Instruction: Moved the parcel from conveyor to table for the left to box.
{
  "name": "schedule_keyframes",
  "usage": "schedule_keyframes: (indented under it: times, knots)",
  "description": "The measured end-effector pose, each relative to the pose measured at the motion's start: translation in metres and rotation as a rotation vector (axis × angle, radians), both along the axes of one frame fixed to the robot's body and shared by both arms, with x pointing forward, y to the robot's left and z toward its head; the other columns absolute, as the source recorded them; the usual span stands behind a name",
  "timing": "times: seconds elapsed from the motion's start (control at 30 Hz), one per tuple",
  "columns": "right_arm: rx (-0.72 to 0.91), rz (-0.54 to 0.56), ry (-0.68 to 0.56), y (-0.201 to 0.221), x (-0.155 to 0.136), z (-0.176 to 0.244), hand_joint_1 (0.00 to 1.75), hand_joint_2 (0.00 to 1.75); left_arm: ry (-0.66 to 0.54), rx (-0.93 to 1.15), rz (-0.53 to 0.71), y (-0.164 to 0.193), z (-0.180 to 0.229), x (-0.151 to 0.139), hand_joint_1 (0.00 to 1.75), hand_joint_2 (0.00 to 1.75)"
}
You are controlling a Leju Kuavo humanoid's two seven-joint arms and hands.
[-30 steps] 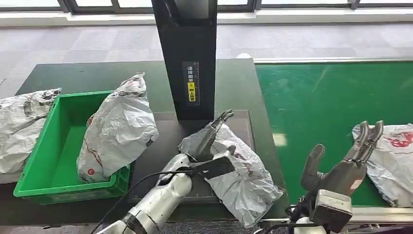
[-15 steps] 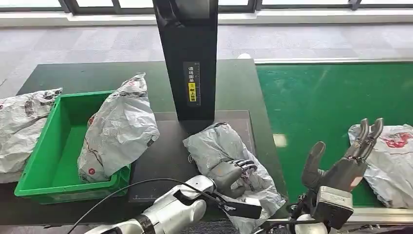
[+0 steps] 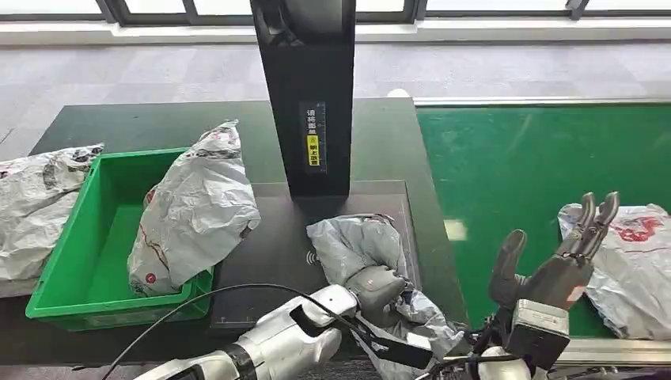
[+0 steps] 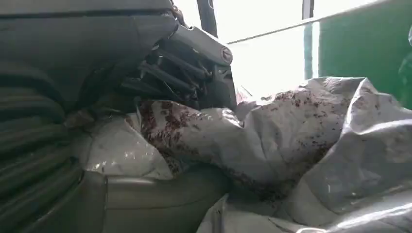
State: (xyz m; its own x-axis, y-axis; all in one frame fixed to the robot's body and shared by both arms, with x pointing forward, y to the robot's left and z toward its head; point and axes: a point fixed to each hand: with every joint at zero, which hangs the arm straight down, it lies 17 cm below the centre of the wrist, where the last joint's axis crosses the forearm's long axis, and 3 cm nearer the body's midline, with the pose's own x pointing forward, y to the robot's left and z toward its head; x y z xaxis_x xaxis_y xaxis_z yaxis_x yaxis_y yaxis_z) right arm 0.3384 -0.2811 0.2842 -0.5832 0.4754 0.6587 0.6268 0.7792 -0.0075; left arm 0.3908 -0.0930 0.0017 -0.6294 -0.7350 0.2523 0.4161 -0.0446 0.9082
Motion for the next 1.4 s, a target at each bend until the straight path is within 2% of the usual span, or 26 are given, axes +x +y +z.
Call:
schedule_keyframes:
  times: [0.13, 0.23, 0.3, 0.37, 0.43, 0.5, 0.63, 0.97, 1.2, 1.4]
  knots:
    - [-0.004, 0.003, 0.007, 0.001, -0.001, -0.002, 0.00, 0.00, -0.140, -0.061, 0.053, 0.001, 0.024, 0.016, 1.75, 1.75]
    - [-0.011, 0.012, 0.016, 0.003, -0.001, -0.005, 0.00, 0.00, -0.335, -0.148, 0.129, 0.006, 0.062, 0.033, 1.75, 1.75]
    - [-0.018, 0.024, 0.017, 0.005, 0.000, -0.005, 0.00, 0.00, -0.523, -0.220, 0.131, 0.002, 0.104, 0.034, 1.75, 1.75]
    - [-0.017, 0.027, 0.017, 0.006, 0.000, -0.005, 0.00, 0.00, -0.704, -0.312, 0.037, -0.016, 0.157, 0.016, 1.75, 1.75]
    - [-0.013, 0.030, 0.017, 0.006, 0.003, -0.005, 0.00, 0.00, -0.797, -0.394, 0.041, -0.009, 0.199, 0.017, 1.75, 1.75]
    - [-0.008, 0.030, 0.020, 0.006, 0.004, -0.006, 0.00, 0.00, -0.833, -0.469, 0.140, 0.021, 0.230, 0.034, 1.75, 1.75]
    - [-0.001, 0.025, 0.022, 0.005, 0.005, -0.007, 0.00, 0.00, -0.943, -0.566, 0.255, 0.075, 0.282, 0.045, 1.75, 1.75]
    - [0.007, 0.006, 0.040, 0.001, 0.002, -0.015, 0.00, 0.00, -1.148, -0.668, 0.402, 0.158, 0.358, 0.036, 1.75, 1.75]
    - [0.004, 0.006, 0.040, 0.002, 0.001, -0.015, 0.00, 0.00, -1.202, -0.676, 0.488, 0.195, 0.373, 0.034, 1.75, 1.75]
    - [-0.002, 0.028, 0.043, 0.005, 0.003, -0.015, 0.00, 0.00, -1.165, -0.626, 0.635, 0.250, 0.348, 0.056, 1.75, 1.75]
